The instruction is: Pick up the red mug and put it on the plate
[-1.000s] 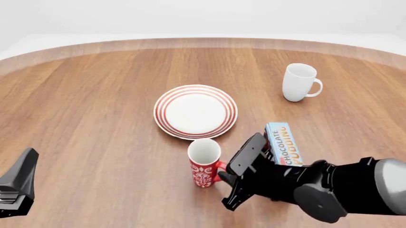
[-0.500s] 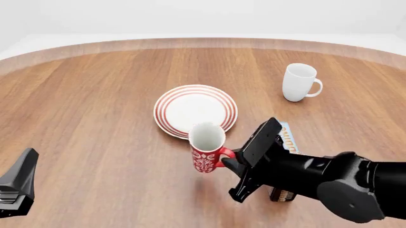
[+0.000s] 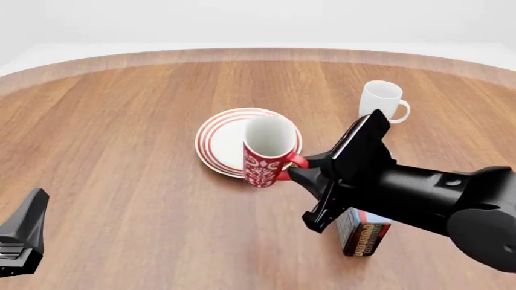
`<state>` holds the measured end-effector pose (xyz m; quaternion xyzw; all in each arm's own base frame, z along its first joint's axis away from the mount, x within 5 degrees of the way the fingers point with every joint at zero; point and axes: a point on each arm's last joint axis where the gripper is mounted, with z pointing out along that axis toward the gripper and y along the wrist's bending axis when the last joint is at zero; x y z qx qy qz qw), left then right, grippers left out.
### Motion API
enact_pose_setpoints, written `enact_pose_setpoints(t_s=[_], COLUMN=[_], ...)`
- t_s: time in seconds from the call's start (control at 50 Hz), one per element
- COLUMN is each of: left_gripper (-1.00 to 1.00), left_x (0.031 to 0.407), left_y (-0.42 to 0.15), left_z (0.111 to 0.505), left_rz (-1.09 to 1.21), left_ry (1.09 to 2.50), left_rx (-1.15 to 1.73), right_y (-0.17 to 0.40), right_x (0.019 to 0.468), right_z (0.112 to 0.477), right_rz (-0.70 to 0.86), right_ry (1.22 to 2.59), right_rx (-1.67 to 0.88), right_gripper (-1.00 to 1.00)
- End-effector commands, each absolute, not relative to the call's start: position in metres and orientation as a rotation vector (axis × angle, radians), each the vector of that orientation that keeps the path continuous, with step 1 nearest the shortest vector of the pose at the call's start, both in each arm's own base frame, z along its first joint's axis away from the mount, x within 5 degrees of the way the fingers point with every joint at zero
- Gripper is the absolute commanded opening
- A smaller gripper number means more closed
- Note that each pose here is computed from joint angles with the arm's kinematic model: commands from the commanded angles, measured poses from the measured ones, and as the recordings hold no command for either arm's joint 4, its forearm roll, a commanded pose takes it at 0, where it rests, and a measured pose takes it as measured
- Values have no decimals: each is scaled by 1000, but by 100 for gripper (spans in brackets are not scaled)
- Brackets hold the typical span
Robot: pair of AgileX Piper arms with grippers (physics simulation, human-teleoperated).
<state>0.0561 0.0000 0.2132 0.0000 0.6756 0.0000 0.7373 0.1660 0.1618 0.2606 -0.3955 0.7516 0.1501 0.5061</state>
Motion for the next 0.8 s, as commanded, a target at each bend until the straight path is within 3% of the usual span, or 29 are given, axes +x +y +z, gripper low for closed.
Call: enact_pose_setpoints(t_s=[0.02, 0.44, 0.8], left_gripper=[100, 100, 100], left_x=[56, 56, 56], left_y=[0, 0, 0], left_z=[213, 213, 213], left_rz=[0, 0, 0], left_ry=[1484, 1484, 1484], left_rx=[0, 0, 0], right_y=[158, 153, 160], right_x=[170, 194, 224], right_z=[284, 307, 303], right_rz=[347, 276, 226], right_ry=[1762, 1725, 1720], right_rx=[-920, -863, -841], right_gripper=[-100, -100, -100])
